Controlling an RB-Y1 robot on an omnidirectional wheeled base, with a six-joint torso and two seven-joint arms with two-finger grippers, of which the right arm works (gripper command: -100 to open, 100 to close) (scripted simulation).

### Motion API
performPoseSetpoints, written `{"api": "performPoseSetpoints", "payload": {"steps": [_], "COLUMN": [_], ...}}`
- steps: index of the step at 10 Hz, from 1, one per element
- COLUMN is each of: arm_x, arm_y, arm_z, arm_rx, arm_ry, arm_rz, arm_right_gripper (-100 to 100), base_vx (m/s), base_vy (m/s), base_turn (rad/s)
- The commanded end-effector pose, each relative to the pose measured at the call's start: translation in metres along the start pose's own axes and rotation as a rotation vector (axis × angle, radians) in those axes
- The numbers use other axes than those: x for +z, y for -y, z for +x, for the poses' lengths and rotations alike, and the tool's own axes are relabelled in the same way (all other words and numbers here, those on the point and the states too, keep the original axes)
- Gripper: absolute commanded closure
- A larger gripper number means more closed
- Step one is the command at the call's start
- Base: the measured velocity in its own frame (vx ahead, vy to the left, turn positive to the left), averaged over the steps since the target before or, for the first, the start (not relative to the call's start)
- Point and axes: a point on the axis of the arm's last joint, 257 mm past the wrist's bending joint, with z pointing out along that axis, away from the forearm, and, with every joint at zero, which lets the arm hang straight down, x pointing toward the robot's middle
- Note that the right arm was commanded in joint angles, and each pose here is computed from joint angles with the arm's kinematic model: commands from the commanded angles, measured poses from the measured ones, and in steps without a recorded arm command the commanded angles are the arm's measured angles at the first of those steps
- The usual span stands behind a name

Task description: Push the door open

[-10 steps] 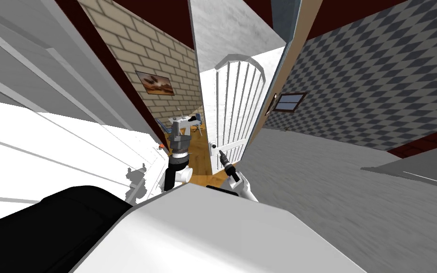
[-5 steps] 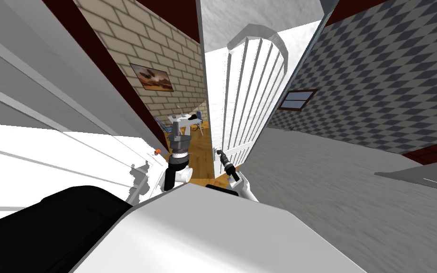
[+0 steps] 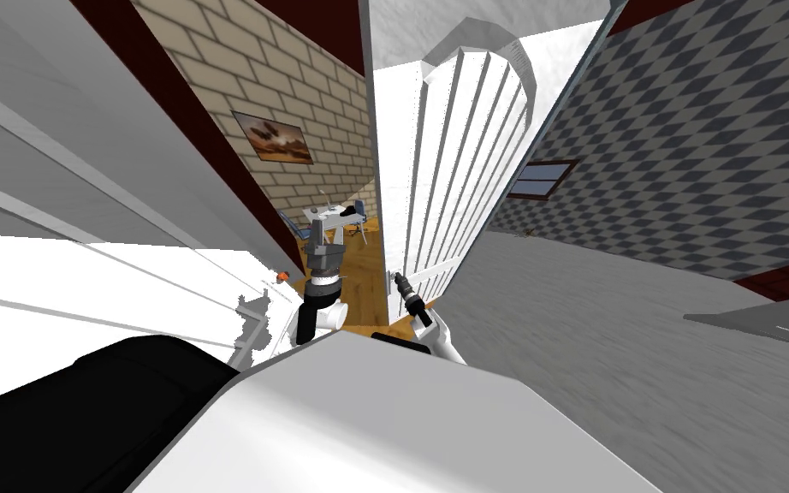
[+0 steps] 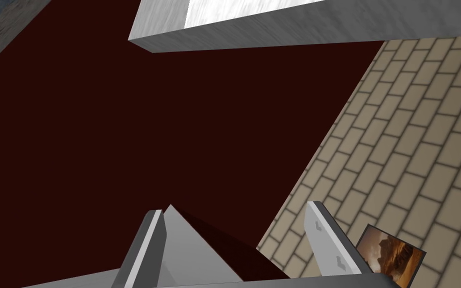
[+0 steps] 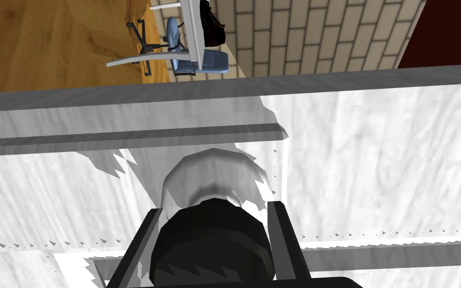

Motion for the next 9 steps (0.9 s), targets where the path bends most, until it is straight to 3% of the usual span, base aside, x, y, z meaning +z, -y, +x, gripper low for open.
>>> {"api": "performPoseSetpoints", "payload": {"steps": [1, 3, 4, 9], "arm_x": [-0.0009, -0.0009, -0.0063, -0.0162], "arm_y": [0.002, 0.002, 0.008, 0.015], "arm_z": [0.0, 0.0, -0.004, -0.009], "arm_rx": [0.001, 0.001, -0.01, -0.031], "arm_ry": [0.0, 0.0, 0.007, 0.022], "arm_rz": [0.004, 0.004, 0.017, 0.032], "arm_right_gripper": [100, 100, 100, 100], "base_vx": [-0.019, -0.006, 0.108, 0.175], "base_vy": [-0.014, -0.004, 0.046, 0.128], "base_turn": [-0.006, -0.003, -0.15, -0.178]}}
